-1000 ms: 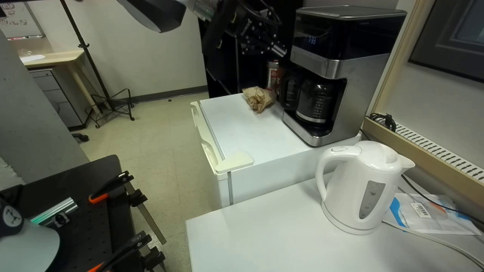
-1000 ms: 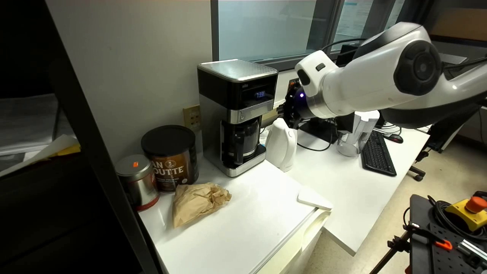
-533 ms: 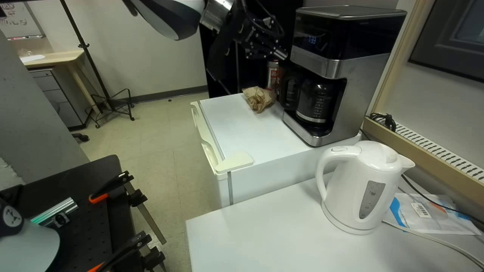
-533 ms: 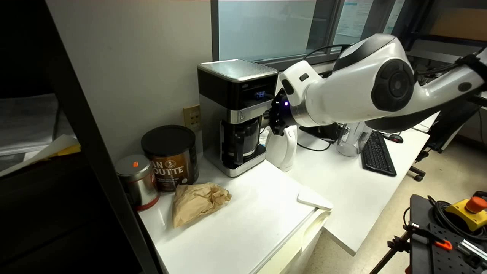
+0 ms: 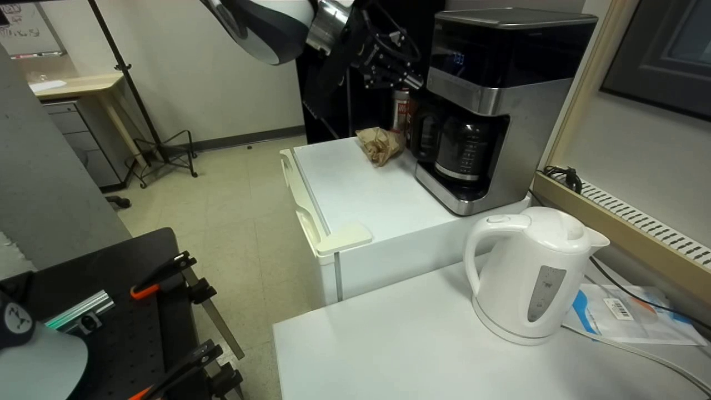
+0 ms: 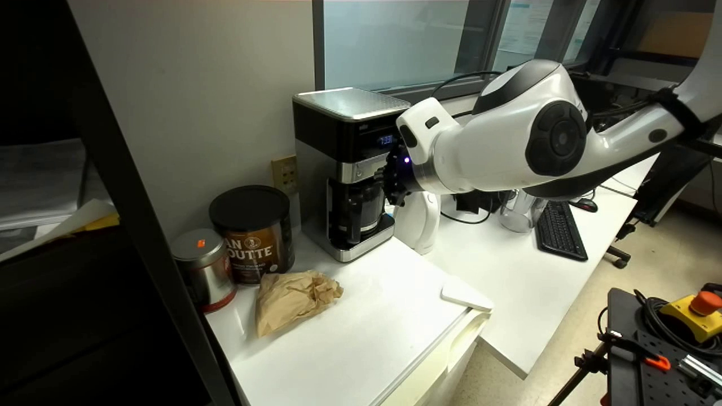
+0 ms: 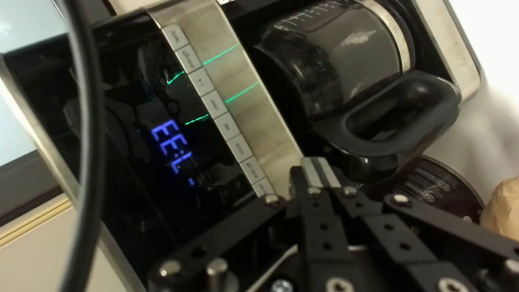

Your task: Press the round button on the far left of the coffee making machine

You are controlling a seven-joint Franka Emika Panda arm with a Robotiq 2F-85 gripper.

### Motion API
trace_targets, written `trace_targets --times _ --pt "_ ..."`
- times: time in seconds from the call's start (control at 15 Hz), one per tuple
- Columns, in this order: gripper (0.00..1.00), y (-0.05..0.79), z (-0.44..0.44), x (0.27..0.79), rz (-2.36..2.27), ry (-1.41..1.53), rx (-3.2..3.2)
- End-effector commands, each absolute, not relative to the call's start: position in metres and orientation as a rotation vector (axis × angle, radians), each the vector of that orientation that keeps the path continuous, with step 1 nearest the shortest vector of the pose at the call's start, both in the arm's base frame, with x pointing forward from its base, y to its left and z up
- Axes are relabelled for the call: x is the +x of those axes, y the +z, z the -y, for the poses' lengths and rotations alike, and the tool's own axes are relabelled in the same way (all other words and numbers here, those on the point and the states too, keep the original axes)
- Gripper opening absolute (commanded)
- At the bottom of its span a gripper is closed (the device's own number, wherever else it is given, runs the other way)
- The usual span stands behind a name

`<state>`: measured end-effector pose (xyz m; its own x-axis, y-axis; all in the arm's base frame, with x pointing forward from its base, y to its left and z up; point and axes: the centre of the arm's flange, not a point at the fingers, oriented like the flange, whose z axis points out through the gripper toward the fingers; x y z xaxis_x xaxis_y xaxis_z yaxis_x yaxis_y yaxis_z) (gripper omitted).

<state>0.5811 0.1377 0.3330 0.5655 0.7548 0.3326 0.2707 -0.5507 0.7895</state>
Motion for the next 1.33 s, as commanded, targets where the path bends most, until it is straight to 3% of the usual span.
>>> trace_targets --times 0.0,1.27 --pt "0.00 0.328 -0.143 0.599 -0.825 0.936 2.092" --pt "0.00 0.322 -0.144 0.621 -0.818 0.974 2.075"
